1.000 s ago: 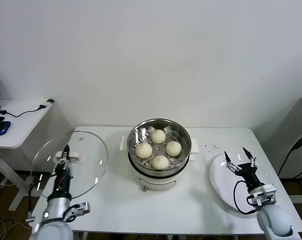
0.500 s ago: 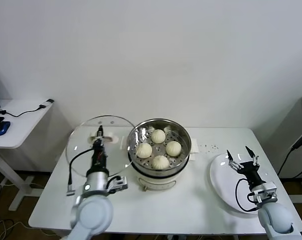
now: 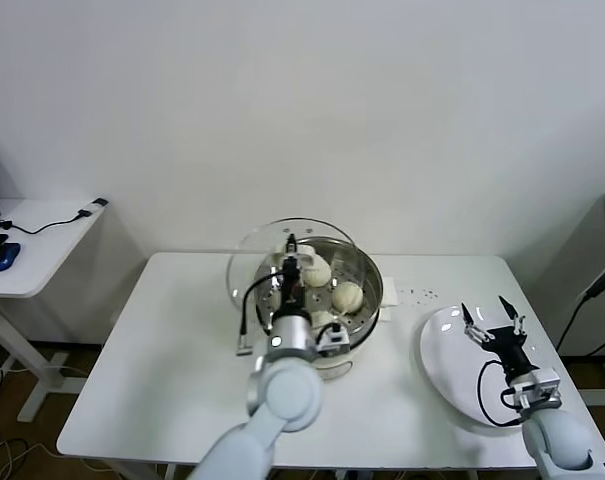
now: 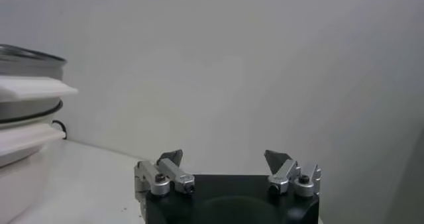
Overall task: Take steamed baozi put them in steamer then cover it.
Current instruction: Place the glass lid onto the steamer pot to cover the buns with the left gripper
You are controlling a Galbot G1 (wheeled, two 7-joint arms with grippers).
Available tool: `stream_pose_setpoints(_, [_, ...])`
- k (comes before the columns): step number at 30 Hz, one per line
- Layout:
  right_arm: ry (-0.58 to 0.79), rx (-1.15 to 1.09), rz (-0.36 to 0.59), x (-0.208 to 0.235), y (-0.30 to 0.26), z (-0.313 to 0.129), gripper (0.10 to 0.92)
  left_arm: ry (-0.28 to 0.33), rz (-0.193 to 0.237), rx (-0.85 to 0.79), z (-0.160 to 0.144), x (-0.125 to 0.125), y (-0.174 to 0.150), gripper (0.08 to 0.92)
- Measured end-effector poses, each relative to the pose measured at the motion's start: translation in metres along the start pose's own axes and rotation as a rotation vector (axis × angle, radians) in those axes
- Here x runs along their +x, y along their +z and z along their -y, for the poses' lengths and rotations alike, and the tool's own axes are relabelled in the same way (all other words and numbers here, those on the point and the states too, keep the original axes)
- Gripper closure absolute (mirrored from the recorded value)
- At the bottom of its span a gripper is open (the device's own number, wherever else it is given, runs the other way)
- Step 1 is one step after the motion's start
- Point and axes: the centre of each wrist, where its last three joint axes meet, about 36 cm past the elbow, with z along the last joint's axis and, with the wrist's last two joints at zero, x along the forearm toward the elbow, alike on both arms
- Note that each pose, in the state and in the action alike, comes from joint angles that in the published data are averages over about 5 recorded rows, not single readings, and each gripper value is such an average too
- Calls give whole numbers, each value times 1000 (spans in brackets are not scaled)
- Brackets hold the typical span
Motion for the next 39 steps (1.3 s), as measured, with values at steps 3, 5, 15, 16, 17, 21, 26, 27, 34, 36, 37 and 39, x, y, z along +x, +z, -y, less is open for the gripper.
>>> stream_pose_setpoints(3, [2, 0, -2, 1, 2, 1, 200, 10, 15, 5, 6, -5, -18, 853])
stream_pose_setpoints(5, [2, 0, -3, 2, 3, 2, 200, 16, 20, 2, 11, -8, -27, 853])
stream_pose_setpoints(15, [3, 0, -8, 2, 7, 2, 200, 48, 12, -24, 34, -23, -43, 853])
stream_pose_setpoints(16, [3, 0, -8, 2, 7, 2, 200, 50, 11, -26, 35, -24, -44, 853])
stream_pose_setpoints(17, [3, 1, -8, 1, 7, 2, 200, 52, 11, -29, 36, -26, -44, 853])
stream_pose_setpoints(21, [3, 3, -8, 1, 8, 0, 200, 61, 8, -34, 41, -29, -44, 853])
stream_pose_setpoints(26, [2, 7, -10, 1, 9, 0, 200, 72, 4, -32, 44, -30, -43, 853])
stream_pose_setpoints(27, [2, 8, -10, 1, 9, 0, 200, 73, 4, -31, 44, -30, -44, 853])
stream_pose_setpoints(34, [3, 11, -10, 0, 9, 0, 200, 87, 4, -27, 48, -27, -44, 853])
stream_pose_setpoints(36, [3, 11, -11, 0, 9, 0, 200, 91, 2, -28, 49, -27, -43, 853])
stream_pose_setpoints(37, [3, 11, -11, 0, 10, 0, 200, 94, 2, -29, 50, -26, -43, 853])
stream_pose_setpoints(39, [3, 11, -11, -1, 10, 0, 200, 98, 0, -32, 52, -26, -42, 853])
